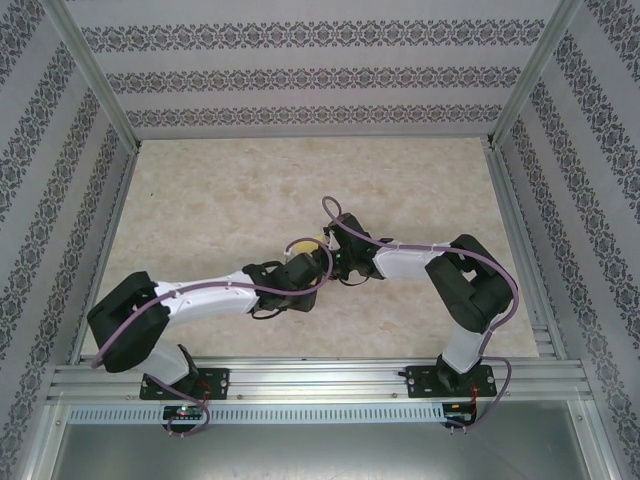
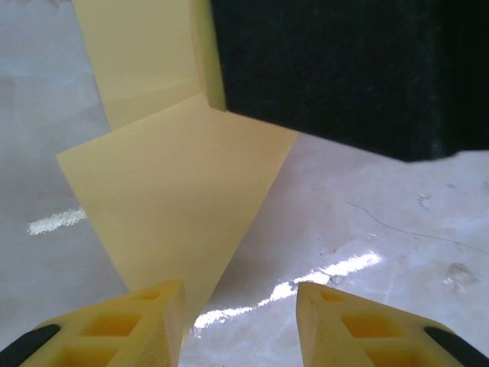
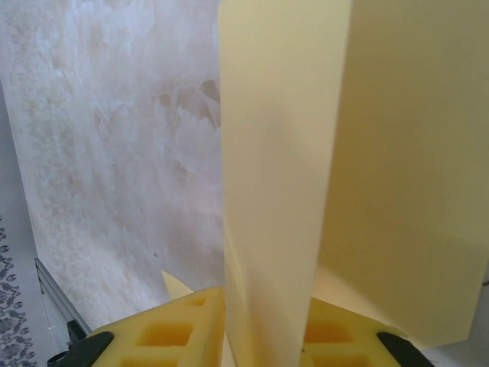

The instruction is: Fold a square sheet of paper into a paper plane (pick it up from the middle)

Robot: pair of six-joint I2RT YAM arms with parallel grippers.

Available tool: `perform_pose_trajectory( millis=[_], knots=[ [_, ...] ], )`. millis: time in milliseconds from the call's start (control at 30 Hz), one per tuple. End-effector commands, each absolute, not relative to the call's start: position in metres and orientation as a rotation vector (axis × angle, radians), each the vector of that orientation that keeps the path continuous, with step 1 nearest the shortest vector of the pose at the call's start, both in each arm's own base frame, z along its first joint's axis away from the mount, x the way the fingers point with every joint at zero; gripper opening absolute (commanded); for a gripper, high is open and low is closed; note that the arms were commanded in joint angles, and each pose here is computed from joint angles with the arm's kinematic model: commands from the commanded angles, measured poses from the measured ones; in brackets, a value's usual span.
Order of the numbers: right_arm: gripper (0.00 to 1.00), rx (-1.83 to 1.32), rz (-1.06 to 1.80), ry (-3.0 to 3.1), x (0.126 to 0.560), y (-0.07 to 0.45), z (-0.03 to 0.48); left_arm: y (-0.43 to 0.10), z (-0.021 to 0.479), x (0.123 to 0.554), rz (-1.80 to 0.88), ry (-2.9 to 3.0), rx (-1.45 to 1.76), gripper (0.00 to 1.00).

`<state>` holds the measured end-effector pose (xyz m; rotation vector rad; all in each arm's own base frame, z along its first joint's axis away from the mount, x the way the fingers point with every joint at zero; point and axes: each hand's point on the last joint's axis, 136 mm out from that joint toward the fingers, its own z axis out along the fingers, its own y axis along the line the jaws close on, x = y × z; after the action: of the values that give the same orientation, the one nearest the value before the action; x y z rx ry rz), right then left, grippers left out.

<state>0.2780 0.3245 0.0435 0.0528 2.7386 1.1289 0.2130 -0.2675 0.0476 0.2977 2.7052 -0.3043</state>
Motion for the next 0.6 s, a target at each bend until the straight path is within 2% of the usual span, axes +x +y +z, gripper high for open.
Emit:
perform_pose_trajectory(
  millis=[0,367,567],
  knots=[
    [0.23,0.067,1.149,2.693,0.287,0.327,0.057,-0.26,0.049,0.223,-0.142,2.661,0.247,0.43],
    [0.23,0.106,1.188,2.675,0.292,0.324,0.063,-0.256,0.039,0.223,0.011,2.629,0.187,0.36],
    [0.19,0.121,1.215,2.67,0.294,0.325,0.064,-0.253,0.035,0.217,0.027,2.629,0.167,0.39]
  ],
)
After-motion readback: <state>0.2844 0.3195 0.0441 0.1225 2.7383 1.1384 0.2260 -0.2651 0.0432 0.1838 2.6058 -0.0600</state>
